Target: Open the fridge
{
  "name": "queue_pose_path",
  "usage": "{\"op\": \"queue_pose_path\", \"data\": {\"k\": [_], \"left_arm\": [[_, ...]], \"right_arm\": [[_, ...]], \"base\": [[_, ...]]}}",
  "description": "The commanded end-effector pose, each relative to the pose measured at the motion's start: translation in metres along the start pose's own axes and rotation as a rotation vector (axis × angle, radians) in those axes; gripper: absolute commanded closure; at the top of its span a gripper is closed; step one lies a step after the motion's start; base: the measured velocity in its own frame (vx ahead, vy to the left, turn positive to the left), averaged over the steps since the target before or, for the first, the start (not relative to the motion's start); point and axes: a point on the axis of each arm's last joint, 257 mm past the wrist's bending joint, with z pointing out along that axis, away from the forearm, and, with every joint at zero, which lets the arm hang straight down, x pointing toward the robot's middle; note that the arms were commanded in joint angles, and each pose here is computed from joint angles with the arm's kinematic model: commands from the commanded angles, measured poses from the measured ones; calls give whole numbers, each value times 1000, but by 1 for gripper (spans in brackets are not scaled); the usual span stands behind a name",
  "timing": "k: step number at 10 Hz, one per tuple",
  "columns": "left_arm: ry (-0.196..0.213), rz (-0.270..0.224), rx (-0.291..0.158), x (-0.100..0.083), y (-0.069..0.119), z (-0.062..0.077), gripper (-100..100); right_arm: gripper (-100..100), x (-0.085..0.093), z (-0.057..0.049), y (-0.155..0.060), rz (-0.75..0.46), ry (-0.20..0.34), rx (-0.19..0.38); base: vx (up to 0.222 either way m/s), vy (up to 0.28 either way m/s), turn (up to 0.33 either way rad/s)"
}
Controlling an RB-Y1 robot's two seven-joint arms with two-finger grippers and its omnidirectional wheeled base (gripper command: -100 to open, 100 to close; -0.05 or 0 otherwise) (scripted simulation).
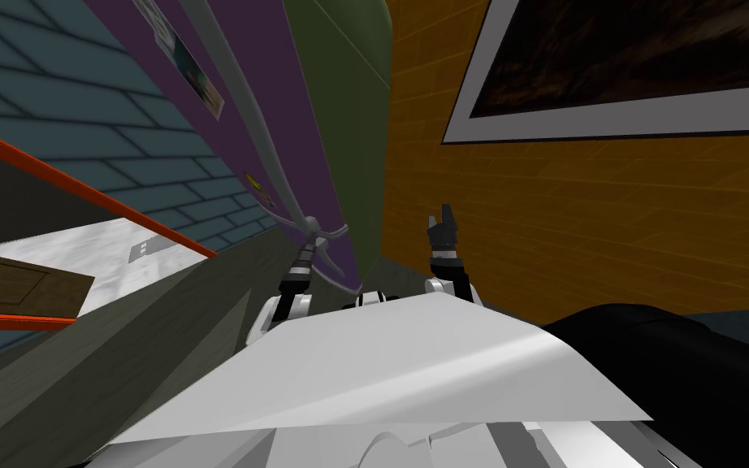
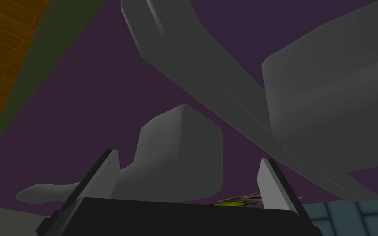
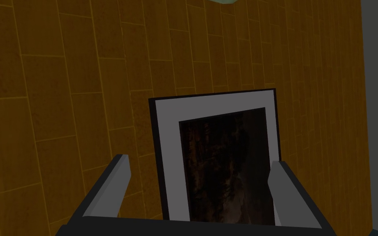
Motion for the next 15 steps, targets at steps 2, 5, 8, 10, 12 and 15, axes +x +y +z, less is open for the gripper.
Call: {"op": "queue_pose_path", "data": {"k": [2, 5, 8, 10, 12, 15], "left_arm": [[-5, 3, -4, -11, -10, 4, -100], [-1, 1, -1, -2, -2, 1, 100], [32, -14, 38, 1, -16, 0, 100], [50, -22, 55, 5, -22, -2, 100], [69, -31, 73, 8, -28, -4, 100], [127, -59, 121, 19, -45, -11, 100]], "right_arm": [[0, 0, 0, 0, 0, 0, 0], [0, 0, 0, 0, 0, 0, 0], [0, 0, 0, 0, 0, 0, 0], [0, 0, 0, 0, 0, 0, 0], [0, 0, 0, 0, 0, 0, 0], [0, 0, 0, 0, 0, 0, 0]], "base": [[85, -11, -25], [-30, 2, 17], [-66, 141, -81], [-119, 269, -68], [-158, 280, -87], [-160, 352, -113]]}}
